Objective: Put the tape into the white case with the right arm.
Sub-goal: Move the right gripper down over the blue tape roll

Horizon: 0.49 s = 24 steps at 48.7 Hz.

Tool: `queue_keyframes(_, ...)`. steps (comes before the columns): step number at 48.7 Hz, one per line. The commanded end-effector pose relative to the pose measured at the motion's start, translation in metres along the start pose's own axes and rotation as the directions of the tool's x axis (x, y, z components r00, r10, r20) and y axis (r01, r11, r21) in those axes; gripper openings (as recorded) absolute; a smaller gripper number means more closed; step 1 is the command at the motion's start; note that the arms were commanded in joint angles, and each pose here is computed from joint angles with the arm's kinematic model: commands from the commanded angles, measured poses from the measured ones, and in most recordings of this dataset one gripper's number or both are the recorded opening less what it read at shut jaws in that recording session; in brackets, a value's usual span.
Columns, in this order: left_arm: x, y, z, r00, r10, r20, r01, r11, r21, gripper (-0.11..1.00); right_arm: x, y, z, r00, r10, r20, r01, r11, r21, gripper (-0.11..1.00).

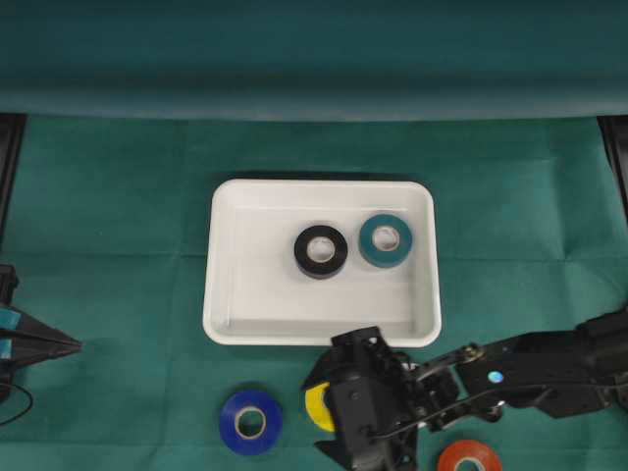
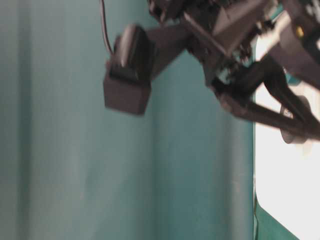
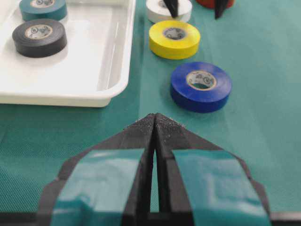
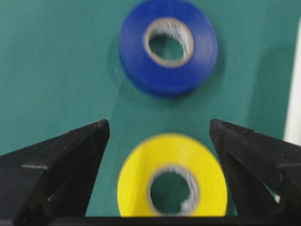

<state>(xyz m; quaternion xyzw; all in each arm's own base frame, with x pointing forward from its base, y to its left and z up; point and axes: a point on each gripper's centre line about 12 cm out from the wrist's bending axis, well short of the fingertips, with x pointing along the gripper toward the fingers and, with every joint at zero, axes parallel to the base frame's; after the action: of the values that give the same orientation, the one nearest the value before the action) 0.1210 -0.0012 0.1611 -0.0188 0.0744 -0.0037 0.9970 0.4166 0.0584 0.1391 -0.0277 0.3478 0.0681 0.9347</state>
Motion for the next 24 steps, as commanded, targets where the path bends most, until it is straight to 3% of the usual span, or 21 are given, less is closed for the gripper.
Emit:
queue_keyframes(1,0.001,0.000,0.005,1.000,0.002,0.003,-0.002,1.000,0.000,0.00,0.003,0.005,0.023,0.999,0.008,0.051,-0.007,1.000,-0.010,0.75)
queue_keyframes(24,0.001,0.000,0.004,1.000,0.000,0.002,0.000,1.000,-0.002,0.00,0.036,0.020,0.041,0.999,0.020,0.049,-0.018,0.999,-0.030,0.75)
